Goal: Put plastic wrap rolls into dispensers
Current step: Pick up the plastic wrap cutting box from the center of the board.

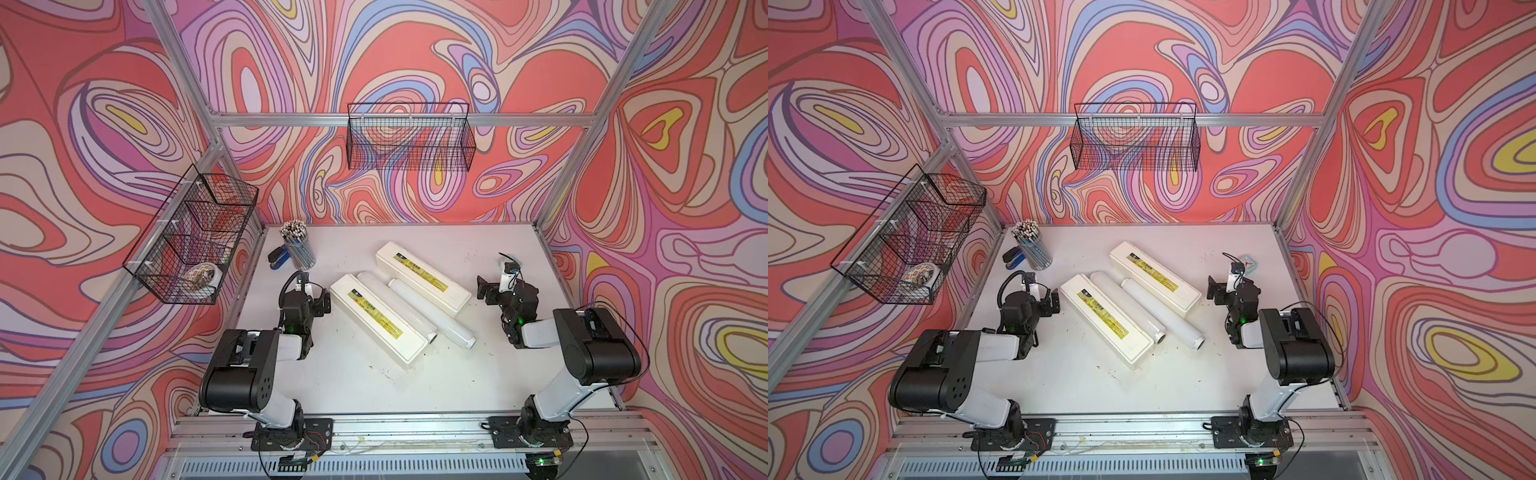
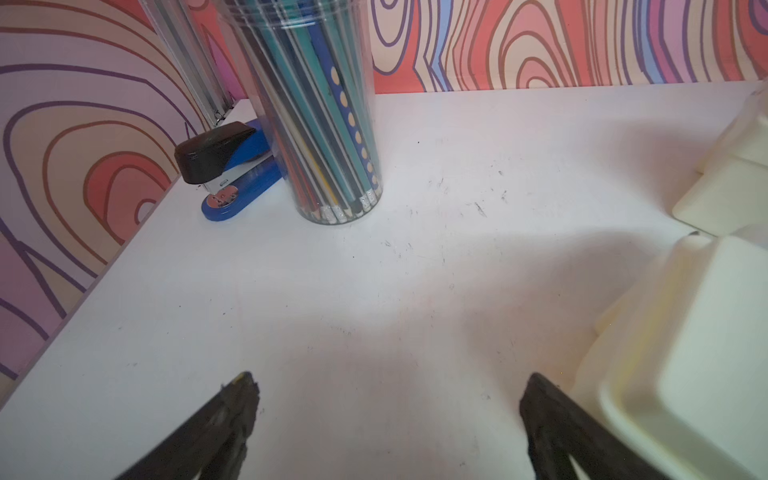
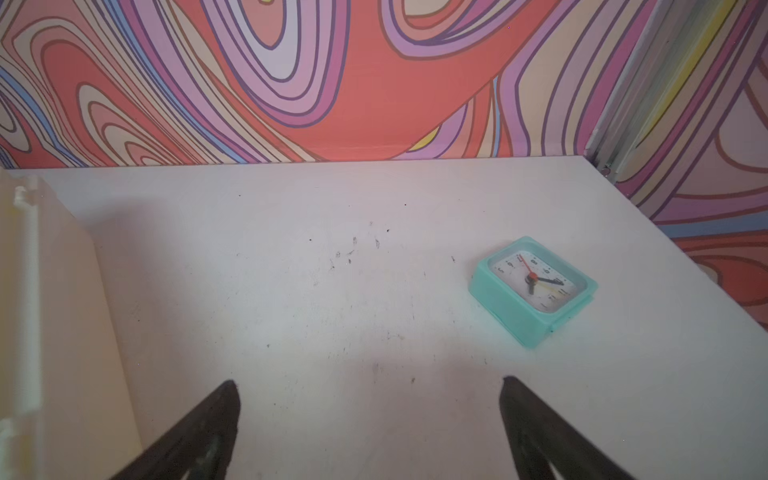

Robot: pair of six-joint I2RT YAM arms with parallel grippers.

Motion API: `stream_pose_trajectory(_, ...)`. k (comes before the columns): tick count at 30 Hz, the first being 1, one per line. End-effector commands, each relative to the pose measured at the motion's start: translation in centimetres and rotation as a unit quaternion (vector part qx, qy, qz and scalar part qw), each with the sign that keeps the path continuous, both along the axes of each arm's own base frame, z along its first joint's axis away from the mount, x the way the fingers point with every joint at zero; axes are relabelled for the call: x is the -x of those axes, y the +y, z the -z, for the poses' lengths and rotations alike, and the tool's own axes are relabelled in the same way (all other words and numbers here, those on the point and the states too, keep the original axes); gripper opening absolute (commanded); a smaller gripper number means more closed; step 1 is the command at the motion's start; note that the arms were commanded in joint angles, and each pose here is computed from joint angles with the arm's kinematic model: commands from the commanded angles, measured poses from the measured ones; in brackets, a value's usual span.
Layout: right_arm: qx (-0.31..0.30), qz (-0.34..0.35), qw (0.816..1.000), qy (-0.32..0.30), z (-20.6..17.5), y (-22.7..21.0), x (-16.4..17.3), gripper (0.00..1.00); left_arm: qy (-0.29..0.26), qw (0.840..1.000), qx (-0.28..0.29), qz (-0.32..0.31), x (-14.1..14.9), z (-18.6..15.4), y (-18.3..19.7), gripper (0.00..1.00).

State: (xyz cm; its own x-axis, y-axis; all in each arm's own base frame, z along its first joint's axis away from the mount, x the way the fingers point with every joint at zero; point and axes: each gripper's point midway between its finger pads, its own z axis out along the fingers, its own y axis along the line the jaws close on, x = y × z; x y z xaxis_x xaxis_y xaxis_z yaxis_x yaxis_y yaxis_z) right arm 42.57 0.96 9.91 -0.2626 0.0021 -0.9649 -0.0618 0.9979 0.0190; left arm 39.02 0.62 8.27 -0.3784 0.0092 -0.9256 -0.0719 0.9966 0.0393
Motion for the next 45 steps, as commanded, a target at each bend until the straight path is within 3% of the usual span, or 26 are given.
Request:
stream_pose_trajectory(1, 0.001, 0.004, 1.0, 0.005, 0.4, -0.2, -0.1, 0.98, -0.01, 1.0, 0.003, 0.005, -0.4, -0.6, -0.1, 1.0)
stream_pose_trajectory(21, 0.002, 0.004, 1.0, 0.002, 0.3, -0.3, 0.0, 0.98, -0.01, 1.0, 0.007, 0.009, -0.4, -0.6, -0.1, 1.0)
stream_pose_trajectory(25, 0.007, -0.013, 1.0, -0.009, -2.4, 0.3, 0.2, 0.98, -0.015, 1.0, 0.011, -0.008, -0.1, -2.6, 0.6, 1.0)
stream_pose_trajectory(28, -0.015, -0.045, 0.998, 0.041, -5.8, 1.6, -0.8, 0.98, 0.003, 0.999, 0.014, -0.029, 0.0, -5.5, 1.5, 1.0)
stream_pose_trajectory(31, -0.047, -0.087, 0.991, 0.086, -8.6, 5.7, -1.6, 0.98, 0.025, 0.998, 0.044, -0.037, 0.0, -9.6, 1.7, 1.0)
stream_pose_trajectory(35, -0.026, -0.161, 0.976, 0.141, -9.0, 15.1, -1.6, 0.98, 0.054, 0.994, 0.094, -0.023, 0.8, -12.0, 0.8, 1.0)
stream_pose_trajectory(41, -0.015, -0.243, 0.952, 0.183, -8.4, 27.4, -1.9, 0.98, 0.102, 0.979, 0.174, -0.004, 1.5, -12.0, -0.8, 1.0)
stream_pose_trajectory(45, 0.01, -0.285, 0.934, 0.216, -5.9, 33.9, -1.2, 0.98, 0.107, 0.976, 0.187, -0.011, 1.8, -12.0, -0.7, 1.0)
